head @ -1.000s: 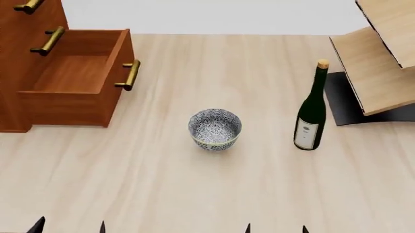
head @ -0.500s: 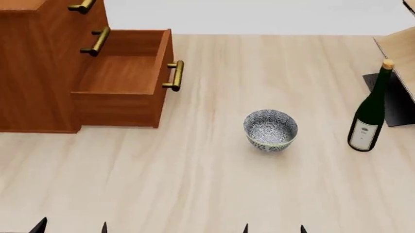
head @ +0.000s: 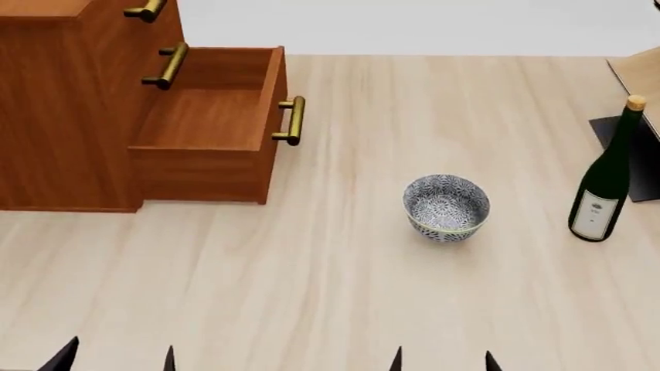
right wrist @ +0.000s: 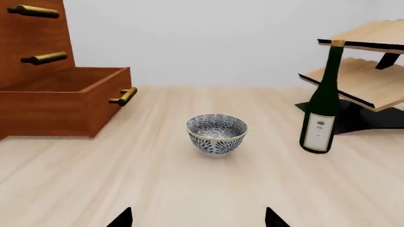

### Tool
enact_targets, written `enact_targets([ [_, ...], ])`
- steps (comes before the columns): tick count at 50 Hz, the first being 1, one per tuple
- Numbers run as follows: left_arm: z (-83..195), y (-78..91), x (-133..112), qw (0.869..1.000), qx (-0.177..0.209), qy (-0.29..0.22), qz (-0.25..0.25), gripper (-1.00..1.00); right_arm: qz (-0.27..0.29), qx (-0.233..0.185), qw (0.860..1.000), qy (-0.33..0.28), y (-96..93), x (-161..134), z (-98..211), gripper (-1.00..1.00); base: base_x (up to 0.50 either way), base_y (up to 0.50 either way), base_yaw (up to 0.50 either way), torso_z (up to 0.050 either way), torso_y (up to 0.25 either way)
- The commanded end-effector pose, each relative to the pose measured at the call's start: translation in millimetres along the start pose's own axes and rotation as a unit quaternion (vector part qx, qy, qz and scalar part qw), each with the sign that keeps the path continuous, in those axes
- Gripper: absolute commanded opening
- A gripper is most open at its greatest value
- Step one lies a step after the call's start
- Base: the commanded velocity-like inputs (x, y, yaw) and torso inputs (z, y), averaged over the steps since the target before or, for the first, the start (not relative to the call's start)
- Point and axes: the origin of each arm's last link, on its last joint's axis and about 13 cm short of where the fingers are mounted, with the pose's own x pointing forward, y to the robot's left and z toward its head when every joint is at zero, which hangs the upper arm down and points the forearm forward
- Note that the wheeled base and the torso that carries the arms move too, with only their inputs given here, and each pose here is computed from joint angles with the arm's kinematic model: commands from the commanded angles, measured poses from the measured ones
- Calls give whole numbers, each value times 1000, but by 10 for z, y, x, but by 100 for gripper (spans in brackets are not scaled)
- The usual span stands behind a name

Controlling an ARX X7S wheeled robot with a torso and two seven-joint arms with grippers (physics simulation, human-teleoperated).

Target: Put the wine bottle in the bottom drawer of the cabinet.

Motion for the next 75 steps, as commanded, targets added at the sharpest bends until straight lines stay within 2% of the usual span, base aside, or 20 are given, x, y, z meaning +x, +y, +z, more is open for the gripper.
enact_targets([
  [1, 345, 15, 42, 1000, -8, 8, -9, 100, 10, -8, 1000, -2, -56, 24, 338, 100, 0, 0, 0, 0, 0],
  [15, 940, 66, -55, 999, -3, -39, -21, 100, 16, -1, 999, -51, -80, 7, 754, 100, 0, 0, 0, 0, 0],
  [18, 1017, 63, -88, 999, -3, -42, -25, 100, 17, -19, 998, -61, -78, -15, 813, 100, 0, 0, 0, 0, 0],
  [20, 1086, 70, -118, 999, -8, -42, -23, 100, 18, -14, 998, -67, -86, -39, 877, 100, 0, 0, 0, 0, 0],
  [22, 1139, 72, -139, 998, -46, -34, -37, 100, 16, -15, 997, -72, -92, -57, 920, 100, 0, 0, 0, 0, 0],
  [23, 1205, 84, -172, 997, -48, -39, -34, 100, 17, -13, 997, -76, -101, -72, 950, 100, 0, 0, 0, 0, 0],
  [34, 1477, 120, -290, 998, -16, -64, -8, 100, 23, -20, 994, -106, -82, -218, 1279, 100, 0, 0, 0, 0, 0],
  [40, 1595, 153, -319, 997, -24, -72, -6, 100, 23, -25, 993, -111, -111, -255, 1380, 100, 0, 0, 0, 0, 0],
  [46, 1767, 170, -462, 996, -23, -89, -8, 100, 24, -18, 992, -119, -82, -313, 1462, 100, 0, 0, 0, 0, 0],
  [51, 1824, 189, -490, 992, -46, -114, -11, 100, 22, -23, 991, -130, -71, -361, 1552, 100, 0, 0, 0, 0, 0],
  [53, 1828, 188, -490, 993, -25, -117, 8, 100, 24, -23, 991, -133, -59, -381, 1589, 100, 0, 0, 0, 0, 0],
  [55, 1835, 194, -501, 993, -35, -116, 4, 100, 25, -24, 990, -136, -54, -383, 1596, 100, 0, 0, 0, 0, 0],
  [75, 1778, 187, -470, 993, -39, -115, -1, 100, 24, -38, 987, -154, -37, -420, 1614, 100, 19, 0, 0, 0, 0],
])
